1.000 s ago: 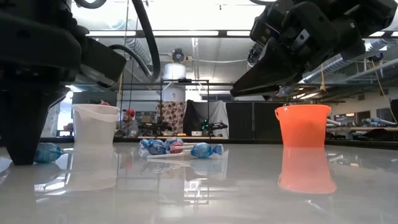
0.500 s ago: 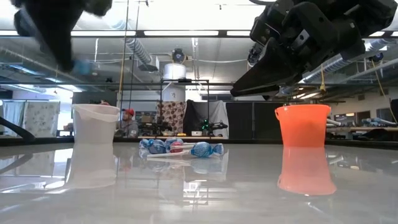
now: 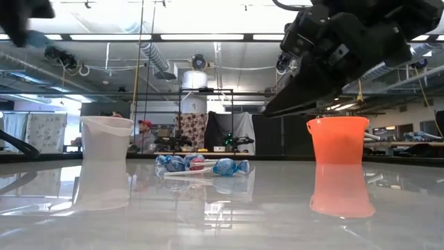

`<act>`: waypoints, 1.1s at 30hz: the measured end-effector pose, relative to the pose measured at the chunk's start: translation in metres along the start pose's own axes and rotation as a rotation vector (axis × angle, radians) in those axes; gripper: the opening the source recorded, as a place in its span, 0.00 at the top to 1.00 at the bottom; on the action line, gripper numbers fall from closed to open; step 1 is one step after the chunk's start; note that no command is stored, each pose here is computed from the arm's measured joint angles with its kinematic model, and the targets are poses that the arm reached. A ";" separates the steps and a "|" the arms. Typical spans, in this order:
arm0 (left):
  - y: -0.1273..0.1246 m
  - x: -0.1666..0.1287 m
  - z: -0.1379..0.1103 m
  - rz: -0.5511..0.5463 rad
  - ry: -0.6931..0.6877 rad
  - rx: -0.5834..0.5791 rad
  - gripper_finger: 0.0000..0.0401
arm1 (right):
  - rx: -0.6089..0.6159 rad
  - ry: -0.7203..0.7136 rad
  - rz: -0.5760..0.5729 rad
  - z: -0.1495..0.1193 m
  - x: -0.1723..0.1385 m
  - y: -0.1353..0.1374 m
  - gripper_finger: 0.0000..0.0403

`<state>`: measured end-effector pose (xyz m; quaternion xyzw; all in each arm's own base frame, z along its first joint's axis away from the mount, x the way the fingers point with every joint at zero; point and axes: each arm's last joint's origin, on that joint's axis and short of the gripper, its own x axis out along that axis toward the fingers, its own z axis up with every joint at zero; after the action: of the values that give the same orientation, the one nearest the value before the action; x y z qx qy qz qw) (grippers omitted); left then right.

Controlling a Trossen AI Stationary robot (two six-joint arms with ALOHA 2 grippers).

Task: Sort candy by brand, put in halloween buckets
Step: Put the blue lollipop into the bottom orange bucket

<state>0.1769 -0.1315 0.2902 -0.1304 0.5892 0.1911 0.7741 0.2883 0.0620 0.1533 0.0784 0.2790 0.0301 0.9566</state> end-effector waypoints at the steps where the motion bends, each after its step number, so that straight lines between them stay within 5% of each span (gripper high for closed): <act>1: 0.000 -0.001 -0.003 -0.019 0.045 -0.005 0.97 | 0.007 -0.006 0.000 0.001 0.000 0.000 0.75; 6: 0.004 -0.020 -0.018 -0.097 0.389 -0.093 0.97 | 0.043 -0.033 -0.026 0.003 0.000 -0.001 0.75; 10: 0.008 -0.046 -0.016 -0.121 0.523 -0.197 0.97 | 0.045 -0.085 -0.032 0.008 0.000 -0.001 0.75; 19: 0.010 -0.073 -0.005 -0.151 0.259 -0.201 0.98 | -0.134 -0.214 -0.103 0.022 -0.001 -0.009 0.75; 28: -0.001 -0.052 -0.029 -0.108 0.294 -0.172 0.98 | -0.205 -0.273 -0.164 0.031 -0.003 -0.024 0.75; 33: -0.019 -0.043 -0.039 -0.216 0.270 -0.235 0.98 | -0.210 -0.320 -0.176 0.036 -0.004 -0.030 0.75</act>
<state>0.1423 -0.1712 0.3202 -0.3069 0.6439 0.1551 0.6835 0.3051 0.0275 0.1807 -0.0427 0.1247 -0.0375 0.9906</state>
